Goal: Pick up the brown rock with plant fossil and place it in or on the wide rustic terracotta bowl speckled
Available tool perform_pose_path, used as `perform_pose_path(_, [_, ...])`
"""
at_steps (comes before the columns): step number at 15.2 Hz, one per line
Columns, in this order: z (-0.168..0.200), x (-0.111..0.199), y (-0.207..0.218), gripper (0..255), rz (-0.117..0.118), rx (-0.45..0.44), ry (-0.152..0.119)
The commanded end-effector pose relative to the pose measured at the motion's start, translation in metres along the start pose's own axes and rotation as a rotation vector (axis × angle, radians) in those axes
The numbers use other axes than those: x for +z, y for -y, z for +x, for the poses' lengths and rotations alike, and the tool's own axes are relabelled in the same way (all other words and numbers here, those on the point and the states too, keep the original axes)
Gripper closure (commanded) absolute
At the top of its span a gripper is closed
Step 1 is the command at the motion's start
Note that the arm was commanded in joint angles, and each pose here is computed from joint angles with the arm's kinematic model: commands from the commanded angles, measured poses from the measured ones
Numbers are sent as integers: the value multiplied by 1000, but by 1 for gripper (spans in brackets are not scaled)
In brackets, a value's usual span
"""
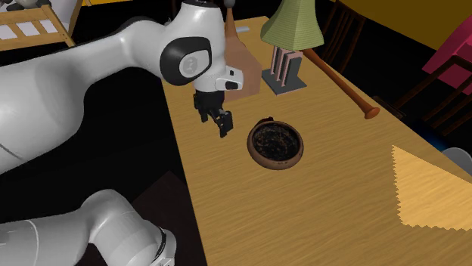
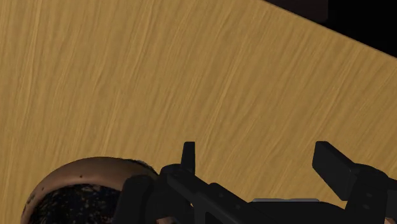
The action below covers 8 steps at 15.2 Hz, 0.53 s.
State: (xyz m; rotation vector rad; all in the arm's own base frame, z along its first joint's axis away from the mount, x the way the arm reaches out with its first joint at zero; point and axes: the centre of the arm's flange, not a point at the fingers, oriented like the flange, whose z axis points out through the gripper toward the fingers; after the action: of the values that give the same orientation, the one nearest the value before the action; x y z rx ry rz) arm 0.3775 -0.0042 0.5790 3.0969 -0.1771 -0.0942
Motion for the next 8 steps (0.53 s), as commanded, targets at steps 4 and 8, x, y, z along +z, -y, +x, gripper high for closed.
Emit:
perform_pose_path(4, [60,7,-4,0,-17,12,-26])
perform_pose_path(8, [110,10,-7,0,-29,22,-46])
